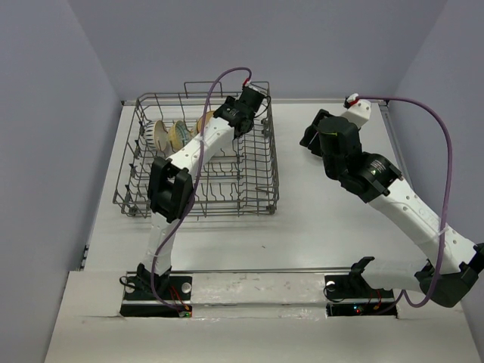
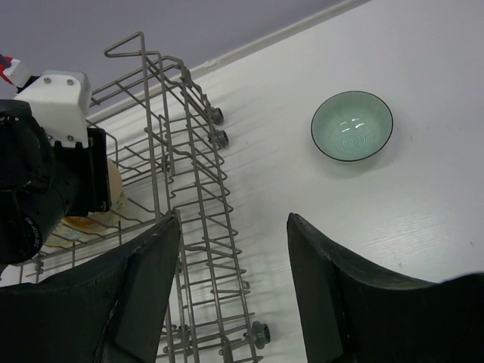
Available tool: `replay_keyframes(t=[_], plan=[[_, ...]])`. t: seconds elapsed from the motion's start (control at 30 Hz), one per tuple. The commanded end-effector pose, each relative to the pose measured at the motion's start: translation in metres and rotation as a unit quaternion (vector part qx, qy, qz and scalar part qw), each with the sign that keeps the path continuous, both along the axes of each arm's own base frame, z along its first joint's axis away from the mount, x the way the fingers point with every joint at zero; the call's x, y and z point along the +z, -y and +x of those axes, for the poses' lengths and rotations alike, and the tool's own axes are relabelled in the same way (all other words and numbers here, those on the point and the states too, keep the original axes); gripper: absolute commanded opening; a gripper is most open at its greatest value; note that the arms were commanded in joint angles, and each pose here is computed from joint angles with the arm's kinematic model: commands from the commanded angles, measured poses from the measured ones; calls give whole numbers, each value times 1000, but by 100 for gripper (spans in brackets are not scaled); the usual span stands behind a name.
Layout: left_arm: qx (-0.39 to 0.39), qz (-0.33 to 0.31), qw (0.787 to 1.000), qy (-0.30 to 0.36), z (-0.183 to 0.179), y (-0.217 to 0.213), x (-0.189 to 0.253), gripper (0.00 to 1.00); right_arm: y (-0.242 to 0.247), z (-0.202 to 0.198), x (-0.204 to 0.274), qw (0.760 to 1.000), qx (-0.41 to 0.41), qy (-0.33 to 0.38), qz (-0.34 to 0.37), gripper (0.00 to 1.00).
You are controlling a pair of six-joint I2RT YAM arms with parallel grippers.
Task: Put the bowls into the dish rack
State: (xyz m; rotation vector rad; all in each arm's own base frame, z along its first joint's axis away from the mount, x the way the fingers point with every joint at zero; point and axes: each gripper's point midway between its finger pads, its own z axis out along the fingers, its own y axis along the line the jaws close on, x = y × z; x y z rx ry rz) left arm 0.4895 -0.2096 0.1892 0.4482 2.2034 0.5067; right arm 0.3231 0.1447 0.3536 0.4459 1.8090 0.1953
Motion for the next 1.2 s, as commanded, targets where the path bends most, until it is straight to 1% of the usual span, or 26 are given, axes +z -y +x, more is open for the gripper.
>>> replay_keyframes(t=[0.0,0.27,0.9,1.07,1.13,1.17], plan=[[1,-30,999,17,8,1,18,55,9,-4,25,999,-15,29,15,64],[-15,-50,999,5,10,9,12,54,9,-4,26,999,-15,30,15,64],[-13,-41,999,-18,14,11,-12,54,11,-6,22,999,-19,29,15,65],[-8,-37,999,-18,14,9,-13,49,12,-6,21,999,-20,28,14,65],[-8,-36,999,-18,14,8,-13,46,12,-6,21,999,-20,28,14,65],[-7,-36,999,-18,14,8,-13,42,12,-6,21,999,-20,28,14,65]])
